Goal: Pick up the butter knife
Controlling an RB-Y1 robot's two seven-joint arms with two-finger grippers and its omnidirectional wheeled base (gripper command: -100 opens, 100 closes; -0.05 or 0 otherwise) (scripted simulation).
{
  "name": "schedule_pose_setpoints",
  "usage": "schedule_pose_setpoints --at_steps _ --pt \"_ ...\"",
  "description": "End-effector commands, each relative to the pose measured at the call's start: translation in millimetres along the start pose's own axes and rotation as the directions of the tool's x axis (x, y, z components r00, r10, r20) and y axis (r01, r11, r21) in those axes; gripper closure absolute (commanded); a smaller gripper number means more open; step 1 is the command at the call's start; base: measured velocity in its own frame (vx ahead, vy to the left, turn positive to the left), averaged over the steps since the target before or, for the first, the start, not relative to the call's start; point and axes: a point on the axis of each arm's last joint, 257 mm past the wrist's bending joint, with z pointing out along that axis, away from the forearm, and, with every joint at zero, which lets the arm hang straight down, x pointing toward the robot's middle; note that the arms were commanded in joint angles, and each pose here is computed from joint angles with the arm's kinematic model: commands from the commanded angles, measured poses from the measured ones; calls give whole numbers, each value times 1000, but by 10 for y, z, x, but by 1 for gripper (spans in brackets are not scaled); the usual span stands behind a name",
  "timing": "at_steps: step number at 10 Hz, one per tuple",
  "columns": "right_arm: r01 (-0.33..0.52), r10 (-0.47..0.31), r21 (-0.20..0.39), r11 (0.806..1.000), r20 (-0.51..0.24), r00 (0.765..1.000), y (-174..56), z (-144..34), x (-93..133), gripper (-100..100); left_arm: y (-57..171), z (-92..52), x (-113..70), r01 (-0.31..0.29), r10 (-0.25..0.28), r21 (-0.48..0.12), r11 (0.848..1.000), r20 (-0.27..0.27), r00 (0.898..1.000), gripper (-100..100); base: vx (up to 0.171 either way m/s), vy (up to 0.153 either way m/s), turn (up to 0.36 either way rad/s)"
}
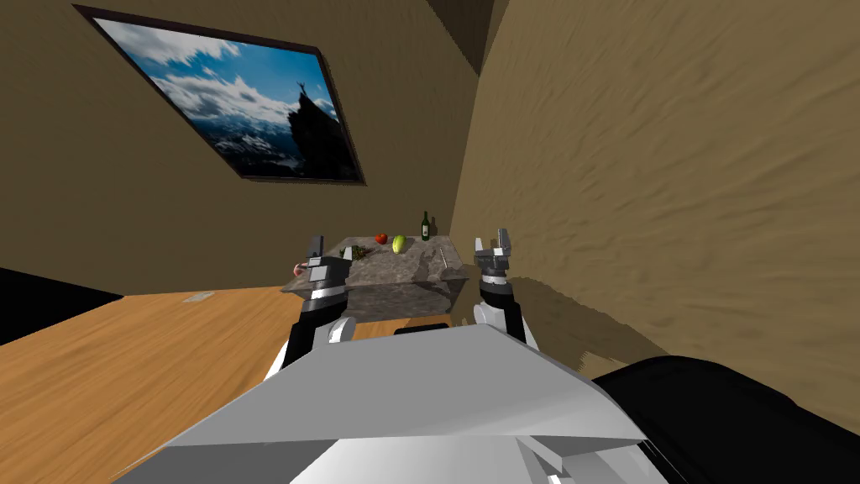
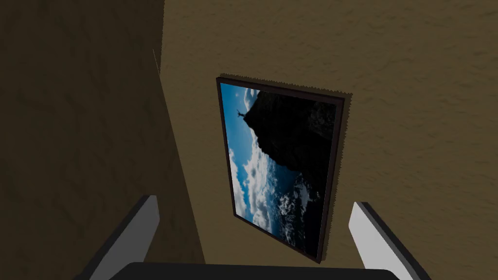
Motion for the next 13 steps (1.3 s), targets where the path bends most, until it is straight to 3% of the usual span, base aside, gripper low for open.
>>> schedule_pose_setpoints --at_steps 1,6,9,10,12,13 --pt "4 -3 15 1000 -52 999 -72 -10 126 -100 0 0 0 0 0 0 1000 0 1000 0 -58 22 32" --pt "26 -6 89 996 -223 975 -451 -132 555 -100 0 1 1 0 0 0 1000 0 1000 0 -148 29 53" --pt "66 -5 170 983 -337 941 -843 -324 797 -100 -1 1 1 0 0 0 1000 0 1000 0 -192 44 88" --pt "74 -9 173 982 -348 938 -859 -340 798 -100 0 1 1 0 0 0 1000 0 1000 0 -109 31 30" --pt "121 -9 242 963 -421 907 -1191 -537 898 -100 0 1 1 0 0 0 1000 0 1000 0 -118 52 115" --pt "131 -14 242 961 -434 901 -1199 -553 896 -100 0 1 1 0 0 0 1000 0 1000 0 -122 40 33"
